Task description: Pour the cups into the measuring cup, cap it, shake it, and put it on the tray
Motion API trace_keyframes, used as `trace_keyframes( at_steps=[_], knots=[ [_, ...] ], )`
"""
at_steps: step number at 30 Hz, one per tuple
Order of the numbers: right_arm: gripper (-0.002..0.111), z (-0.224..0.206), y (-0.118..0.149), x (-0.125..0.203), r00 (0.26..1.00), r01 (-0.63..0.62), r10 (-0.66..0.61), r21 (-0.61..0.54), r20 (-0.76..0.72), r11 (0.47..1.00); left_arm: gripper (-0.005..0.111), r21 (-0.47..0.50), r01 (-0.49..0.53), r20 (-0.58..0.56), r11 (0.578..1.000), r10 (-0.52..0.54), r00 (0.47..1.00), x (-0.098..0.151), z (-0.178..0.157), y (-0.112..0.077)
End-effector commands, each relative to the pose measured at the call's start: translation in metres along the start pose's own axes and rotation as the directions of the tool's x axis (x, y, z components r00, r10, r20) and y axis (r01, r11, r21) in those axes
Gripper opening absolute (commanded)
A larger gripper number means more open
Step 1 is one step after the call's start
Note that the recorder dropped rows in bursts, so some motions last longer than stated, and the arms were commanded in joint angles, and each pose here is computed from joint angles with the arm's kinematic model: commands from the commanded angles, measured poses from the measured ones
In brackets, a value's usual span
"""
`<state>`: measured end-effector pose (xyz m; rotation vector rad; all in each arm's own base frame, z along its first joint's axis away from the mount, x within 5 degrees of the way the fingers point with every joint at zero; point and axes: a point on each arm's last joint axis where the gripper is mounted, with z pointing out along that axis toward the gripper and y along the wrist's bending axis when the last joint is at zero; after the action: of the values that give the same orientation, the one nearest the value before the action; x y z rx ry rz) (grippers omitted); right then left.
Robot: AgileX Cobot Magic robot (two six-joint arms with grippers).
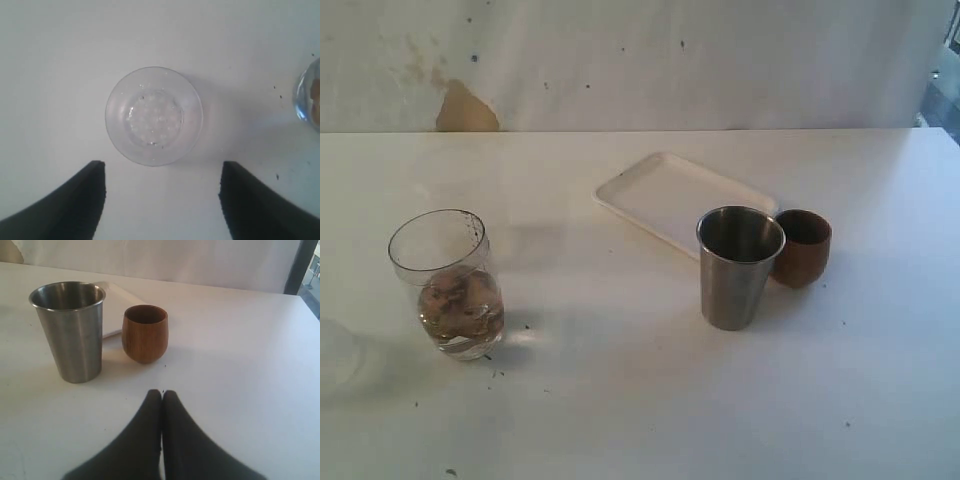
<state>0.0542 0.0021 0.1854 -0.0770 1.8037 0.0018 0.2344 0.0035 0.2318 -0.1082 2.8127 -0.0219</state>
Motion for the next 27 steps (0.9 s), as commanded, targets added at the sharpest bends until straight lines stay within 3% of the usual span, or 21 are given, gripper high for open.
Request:
trace_keyframes(
  at_steps=[1, 15, 19, 24, 27],
  knots=[
    [0.000, 0.000, 0.000, 0.000, 1.000, 0.005, -0.005, 0.002, 0.010, 1.000, 0.062, 0.001, -0.002, -0.013, 1.000, 0.002, 1.000, -0.007, 0.014, -0.001],
    [0.000, 0.000, 0.000, 0.000, 1.000, 0.005, -0.005, 0.002, 0.010, 1.000, 0.062, -0.051, 0.014, 0.002, 0.999, -0.013, 1.000, -0.020, 0.051, 0.004],
    [0.000, 0.000, 0.000, 0.000, 1.000, 0.005, -0.005, 0.002, 0.010, 1.000, 0.057, -0.065, 0.007, -0.004, 0.998, -0.007, 1.000, -0.020, 0.055, 0.005],
    [0.000, 0.000, 0.000, 0.000, 1.000, 0.005, -0.005, 0.002, 0.010, 1.000, 0.031, -0.066, 0.009, -0.006, 0.998, -0.009, 1.000, -0.020, 0.055, 0.005],
    [0.000, 0.000, 0.000, 0.000, 1.000, 0.005, -0.005, 0.002, 0.010, 1.000, 0.003, -0.069, -0.012, -0.037, 0.998, 0.010, 0.999, -0.018, 0.055, 0.005]
  ],
)
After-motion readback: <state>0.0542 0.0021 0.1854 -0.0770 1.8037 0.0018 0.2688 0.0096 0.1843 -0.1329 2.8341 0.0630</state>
